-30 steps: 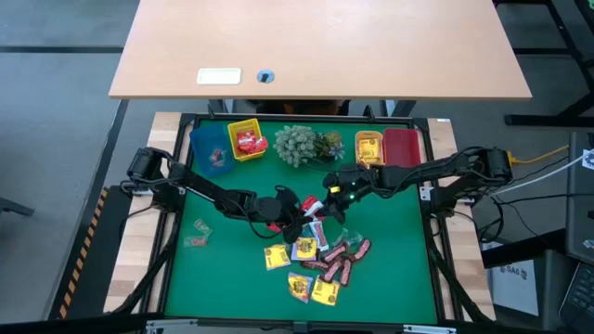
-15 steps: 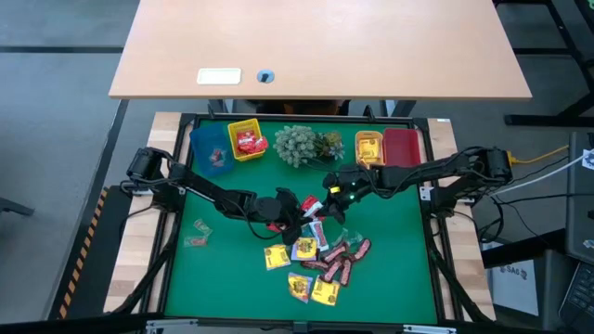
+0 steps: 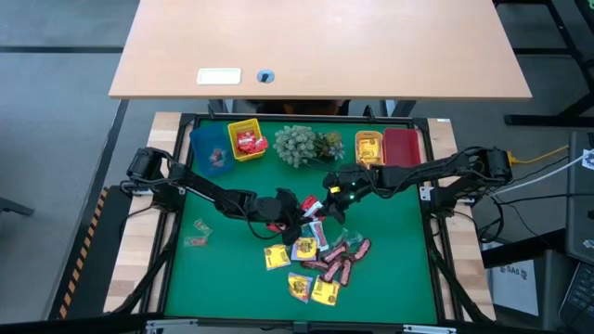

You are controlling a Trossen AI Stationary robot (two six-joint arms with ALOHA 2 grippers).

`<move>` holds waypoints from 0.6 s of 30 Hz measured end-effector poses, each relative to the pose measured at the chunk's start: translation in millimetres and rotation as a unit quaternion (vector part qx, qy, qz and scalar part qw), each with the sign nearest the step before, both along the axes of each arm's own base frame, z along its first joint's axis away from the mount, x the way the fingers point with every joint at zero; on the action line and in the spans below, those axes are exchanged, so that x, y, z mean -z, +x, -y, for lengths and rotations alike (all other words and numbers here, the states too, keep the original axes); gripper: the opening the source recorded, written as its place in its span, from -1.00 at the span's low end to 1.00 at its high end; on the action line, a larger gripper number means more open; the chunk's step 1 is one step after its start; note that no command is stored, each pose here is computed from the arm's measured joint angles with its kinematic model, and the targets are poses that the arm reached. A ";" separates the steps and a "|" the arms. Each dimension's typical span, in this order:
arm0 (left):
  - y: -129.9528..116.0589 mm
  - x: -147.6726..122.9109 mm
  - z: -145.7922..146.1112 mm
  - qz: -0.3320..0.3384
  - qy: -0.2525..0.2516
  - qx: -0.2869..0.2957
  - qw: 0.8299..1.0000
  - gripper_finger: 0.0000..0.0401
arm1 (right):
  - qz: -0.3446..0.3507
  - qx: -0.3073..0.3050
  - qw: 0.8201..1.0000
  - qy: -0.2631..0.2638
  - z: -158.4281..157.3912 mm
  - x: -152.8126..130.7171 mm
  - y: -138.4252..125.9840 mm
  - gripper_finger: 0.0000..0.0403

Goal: Sort candy
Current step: Put the white chocolate into the red bin

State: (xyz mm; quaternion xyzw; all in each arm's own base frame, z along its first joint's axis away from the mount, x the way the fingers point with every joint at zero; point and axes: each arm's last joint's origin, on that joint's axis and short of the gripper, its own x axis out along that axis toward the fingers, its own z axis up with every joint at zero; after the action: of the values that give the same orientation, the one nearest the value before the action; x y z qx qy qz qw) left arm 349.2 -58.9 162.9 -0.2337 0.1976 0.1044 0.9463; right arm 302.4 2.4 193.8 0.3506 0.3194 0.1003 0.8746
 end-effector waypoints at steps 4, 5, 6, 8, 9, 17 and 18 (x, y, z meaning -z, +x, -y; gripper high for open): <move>0.1 0.0 0.2 0.000 -0.002 0.005 1.000 -0.63 | 0.000 0.000 1.000 0.000 0.0 0.0 0.0 -0.73; 0.1 0.0 0.3 0.000 -0.003 0.007 1.000 -0.63 | 0.000 0.000 1.000 0.000 -0.1 0.0 0.0 -0.73; 0.1 0.0 0.5 0.000 -0.004 0.009 1.000 -0.63 | 0.000 0.000 1.000 0.000 -0.1 0.0 0.0 -0.73; 0.1 0.0 0.6 0.000 -0.005 0.011 1.000 -0.63 | 0.000 0.000 1.000 0.000 -0.1 0.0 0.0 -0.73; 0.1 -0.1 0.6 0.000 -0.005 0.011 1.000 -0.63 | 0.000 -0.001 1.000 0.000 -0.1 0.0 0.0 -0.73; 0.2 -0.3 0.3 0.001 -0.003 0.006 1.000 -0.63 | 0.000 0.000 1.000 0.000 -0.1 -0.2 -0.1 -0.73; 0.2 -0.4 0.1 0.002 0.000 0.001 1.000 -0.63 | 0.000 0.000 1.000 0.000 -0.1 -0.3 -0.1 -0.73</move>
State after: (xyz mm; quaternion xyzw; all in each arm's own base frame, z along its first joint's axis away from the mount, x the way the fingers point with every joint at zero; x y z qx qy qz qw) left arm 349.4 -59.1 163.3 -0.2340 0.1958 0.1034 0.9467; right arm 302.2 2.6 194.1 0.3505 0.3193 0.1006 0.8747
